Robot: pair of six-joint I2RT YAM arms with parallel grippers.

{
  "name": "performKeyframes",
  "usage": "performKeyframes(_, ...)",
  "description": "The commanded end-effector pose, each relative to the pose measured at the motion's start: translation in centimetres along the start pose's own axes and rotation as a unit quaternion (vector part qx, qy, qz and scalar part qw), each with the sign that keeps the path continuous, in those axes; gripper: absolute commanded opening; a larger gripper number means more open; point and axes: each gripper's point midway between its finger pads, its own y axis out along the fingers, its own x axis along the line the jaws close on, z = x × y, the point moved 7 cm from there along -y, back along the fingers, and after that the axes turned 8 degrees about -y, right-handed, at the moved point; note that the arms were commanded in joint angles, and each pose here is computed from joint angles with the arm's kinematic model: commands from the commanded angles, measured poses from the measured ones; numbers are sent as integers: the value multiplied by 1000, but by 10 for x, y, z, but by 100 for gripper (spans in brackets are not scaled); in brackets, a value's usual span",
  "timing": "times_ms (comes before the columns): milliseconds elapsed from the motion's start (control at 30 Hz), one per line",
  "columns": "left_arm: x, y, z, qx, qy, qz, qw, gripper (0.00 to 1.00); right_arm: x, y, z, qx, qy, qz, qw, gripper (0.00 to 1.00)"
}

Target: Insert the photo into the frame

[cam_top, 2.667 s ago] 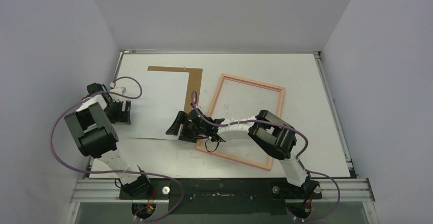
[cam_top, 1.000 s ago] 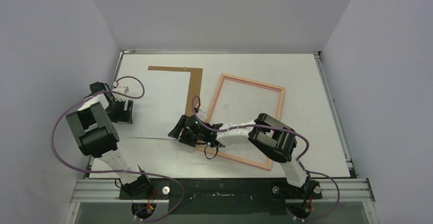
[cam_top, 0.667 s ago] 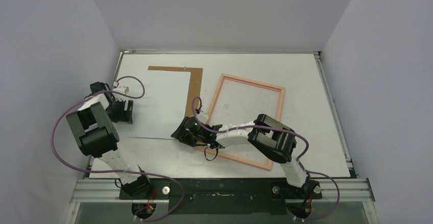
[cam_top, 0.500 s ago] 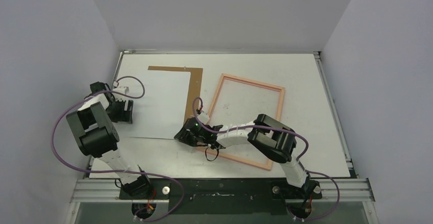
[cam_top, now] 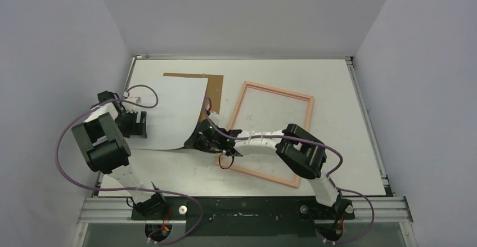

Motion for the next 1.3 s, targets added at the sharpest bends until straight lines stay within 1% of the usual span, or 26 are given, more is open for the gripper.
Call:
performKeyframes(0, -2, -23, -3, 4, -43, 44, 998, 78, 44, -8, -19, 16, -92, -37, 995, 5)
performKeyframes(167, -5, -54, -17, -26, -79, 71, 994, 86, 64, -23, -32, 41, -182, -32, 982, 5)
performKeyframes(267, -4, -72, -25, -49, -103, 74, 991, 90, 68, -36, -41, 50, -215, -21, 975, 5)
performKeyframes(367, -4, -88, -32, -77, -134, 75, 985, 91, 64, -52, -53, 58, -230, -10, 972, 5)
performKeyframes(467, -2, -97, -36, -94, -157, 71, 981, 92, 49, -72, -64, 72, -245, 19, 967, 5)
performKeyframes(533, -1, -102, -38, -110, -168, 64, 977, 92, 38, -91, -72, 67, -251, 39, 965, 5)
performKeyframes(600, -1, -102, -38, -122, -168, 63, 976, 92, 27, -112, -81, 54, -245, 49, 967, 5)
performKeyframes(633, -2, -102, -37, -123, -168, 66, 976, 92, 17, -119, -84, 53, -238, 55, 968, 5)
performKeyframes(733, -4, -100, -36, -122, -173, 72, 975, 91, 8, -144, -95, 38, -228, 57, 971, 5)
performKeyframes(933, -4, -98, -34, -126, -168, 68, 975, 90, -8, -180, -97, 24, -220, 88, 971, 5)
performKeyframes(1067, -8, -98, -32, -127, -158, 67, 977, 90, -28, -206, -96, -3, -176, 107, 979, 5)
performKeyframes(1267, -17, -95, -30, -121, -144, 66, 980, 90, -52, -245, -91, -69, -116, 143, 981, 5)
